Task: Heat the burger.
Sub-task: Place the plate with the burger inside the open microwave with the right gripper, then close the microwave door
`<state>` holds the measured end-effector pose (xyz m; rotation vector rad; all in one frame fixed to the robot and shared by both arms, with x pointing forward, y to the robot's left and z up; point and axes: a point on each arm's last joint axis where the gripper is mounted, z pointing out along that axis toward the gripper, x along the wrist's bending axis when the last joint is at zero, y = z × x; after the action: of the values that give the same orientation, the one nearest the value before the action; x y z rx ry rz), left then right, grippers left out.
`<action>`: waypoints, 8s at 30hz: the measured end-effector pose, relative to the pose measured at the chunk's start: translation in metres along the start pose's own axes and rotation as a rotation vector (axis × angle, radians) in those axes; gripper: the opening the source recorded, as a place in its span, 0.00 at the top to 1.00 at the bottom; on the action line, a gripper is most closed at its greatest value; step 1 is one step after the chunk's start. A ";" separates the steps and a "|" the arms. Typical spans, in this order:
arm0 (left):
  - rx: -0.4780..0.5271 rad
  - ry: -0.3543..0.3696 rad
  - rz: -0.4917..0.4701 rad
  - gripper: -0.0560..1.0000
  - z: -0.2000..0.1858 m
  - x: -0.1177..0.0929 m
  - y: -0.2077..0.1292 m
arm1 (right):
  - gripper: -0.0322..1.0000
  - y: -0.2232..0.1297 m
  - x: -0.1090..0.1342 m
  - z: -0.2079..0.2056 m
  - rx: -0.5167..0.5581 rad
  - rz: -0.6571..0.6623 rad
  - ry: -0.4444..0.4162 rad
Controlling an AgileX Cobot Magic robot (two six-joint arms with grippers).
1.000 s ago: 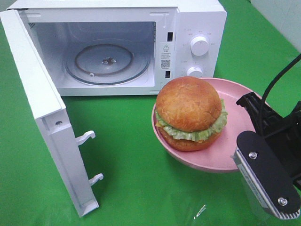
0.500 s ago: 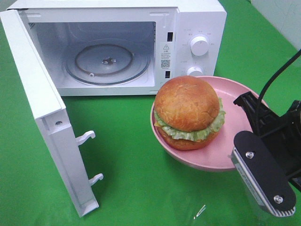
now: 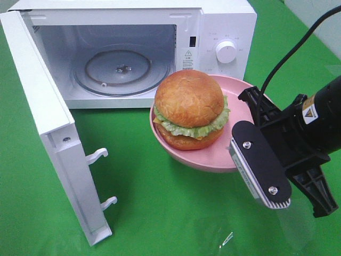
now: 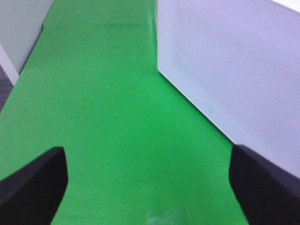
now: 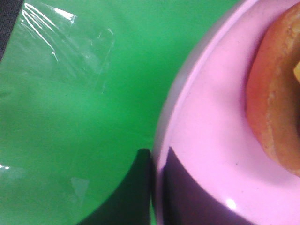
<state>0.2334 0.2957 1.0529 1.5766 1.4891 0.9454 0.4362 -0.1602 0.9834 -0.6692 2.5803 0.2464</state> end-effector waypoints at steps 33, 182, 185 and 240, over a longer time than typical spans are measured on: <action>0.000 0.000 0.000 0.14 0.000 0.000 0.000 | 0.94 0.031 -0.076 0.065 -0.081 -0.059 -0.007; 0.000 0.000 0.000 0.14 0.000 0.000 0.000 | 0.37 0.051 -0.203 0.127 0.022 0.360 -0.043; 0.000 0.000 0.000 0.14 0.000 0.000 0.000 | 0.34 0.049 -0.192 0.117 0.028 0.395 -0.023; 0.000 0.000 0.000 0.14 0.000 0.000 0.000 | 0.23 -0.048 -0.021 -0.103 0.159 1.642 -0.035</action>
<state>0.2334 0.2957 1.0529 1.5766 1.4891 0.9454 0.4363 -0.2222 1.0808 1.5703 2.3842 0.4850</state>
